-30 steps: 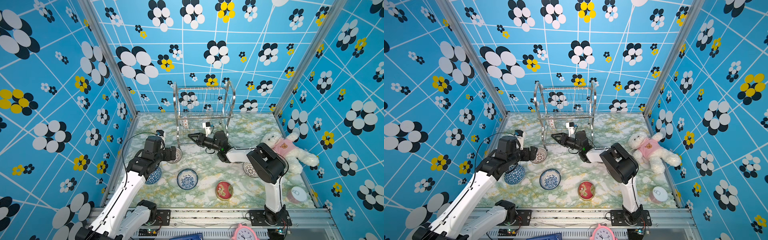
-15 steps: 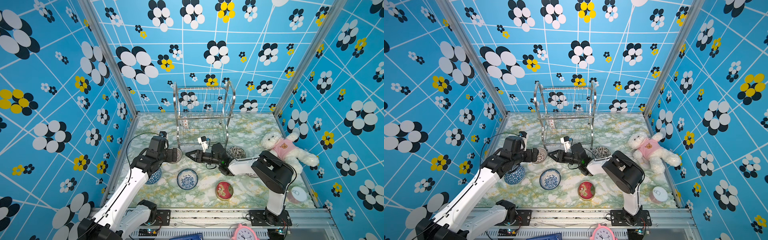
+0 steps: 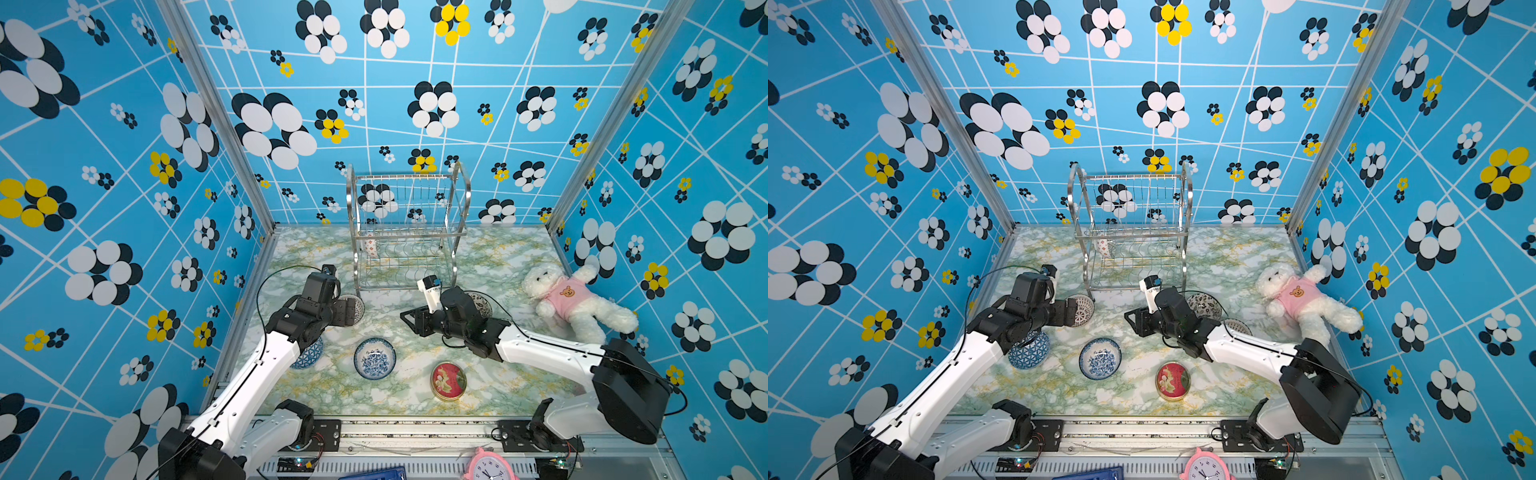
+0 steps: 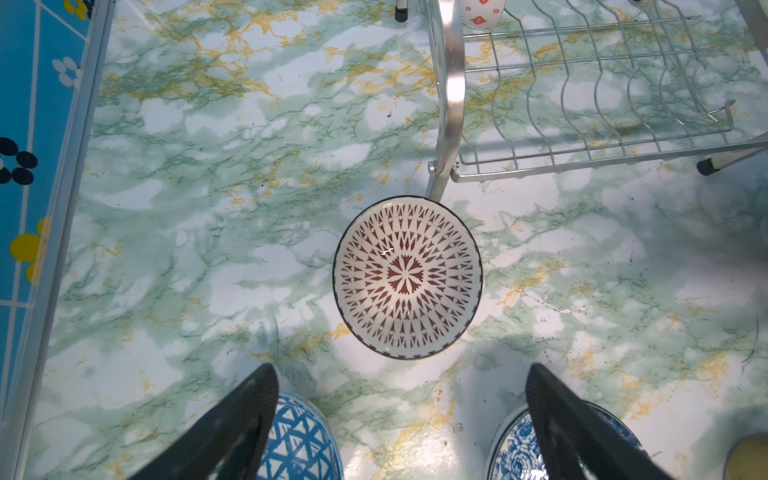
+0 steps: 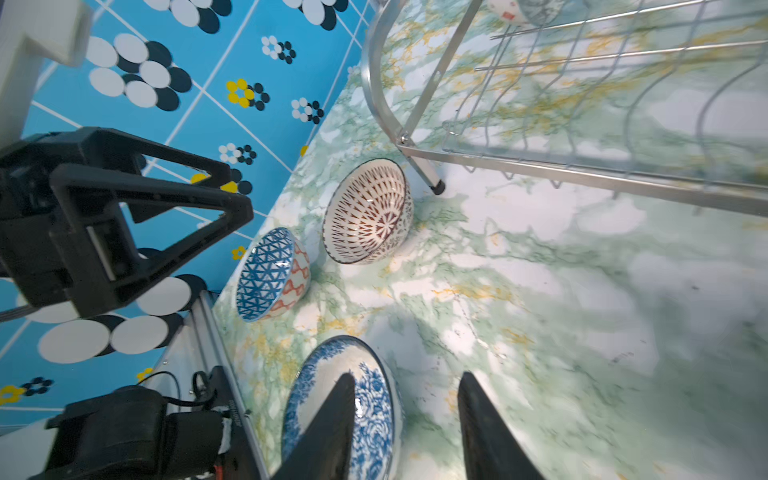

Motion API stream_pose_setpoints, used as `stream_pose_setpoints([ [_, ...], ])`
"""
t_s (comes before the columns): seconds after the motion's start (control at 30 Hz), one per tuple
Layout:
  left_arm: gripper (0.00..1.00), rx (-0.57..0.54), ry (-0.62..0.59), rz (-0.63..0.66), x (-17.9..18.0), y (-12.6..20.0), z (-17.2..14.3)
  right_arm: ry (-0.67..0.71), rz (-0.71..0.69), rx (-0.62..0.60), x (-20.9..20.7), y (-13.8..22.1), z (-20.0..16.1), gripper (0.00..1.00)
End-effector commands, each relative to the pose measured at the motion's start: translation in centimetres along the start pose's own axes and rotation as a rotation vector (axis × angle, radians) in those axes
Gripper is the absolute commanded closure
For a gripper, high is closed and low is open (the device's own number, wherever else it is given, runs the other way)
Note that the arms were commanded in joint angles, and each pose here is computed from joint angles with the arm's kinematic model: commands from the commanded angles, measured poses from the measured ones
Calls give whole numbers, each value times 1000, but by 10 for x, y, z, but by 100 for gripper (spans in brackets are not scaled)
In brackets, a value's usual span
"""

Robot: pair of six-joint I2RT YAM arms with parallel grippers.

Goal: Load bowls into a dish rack
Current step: Pick up the bowl from the middle-right of the table.

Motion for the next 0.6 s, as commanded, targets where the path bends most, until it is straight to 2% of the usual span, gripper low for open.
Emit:
stream_pose_setpoints([
  [0.0,5,2,-20,-26,-6,6,5,150,-239,148,-40,24,-27,56],
  [0.3,4,15,-25,-56,-11,4,3,265,-531,237,-80,63,-24,55],
  [0.57,3,29,-22,-92,-18,2,2,337,-638,357,-93,65,-24,56],
])
Point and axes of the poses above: each gripper's point midway between its finger pads, its own y axis back along the fingers, its own x axis along the line the jaws close on, z = x × y, the point moved 1 cm from there along y, back along the fingers, and after that the axes turned 3 degrees about y, right-handed, at the moved point
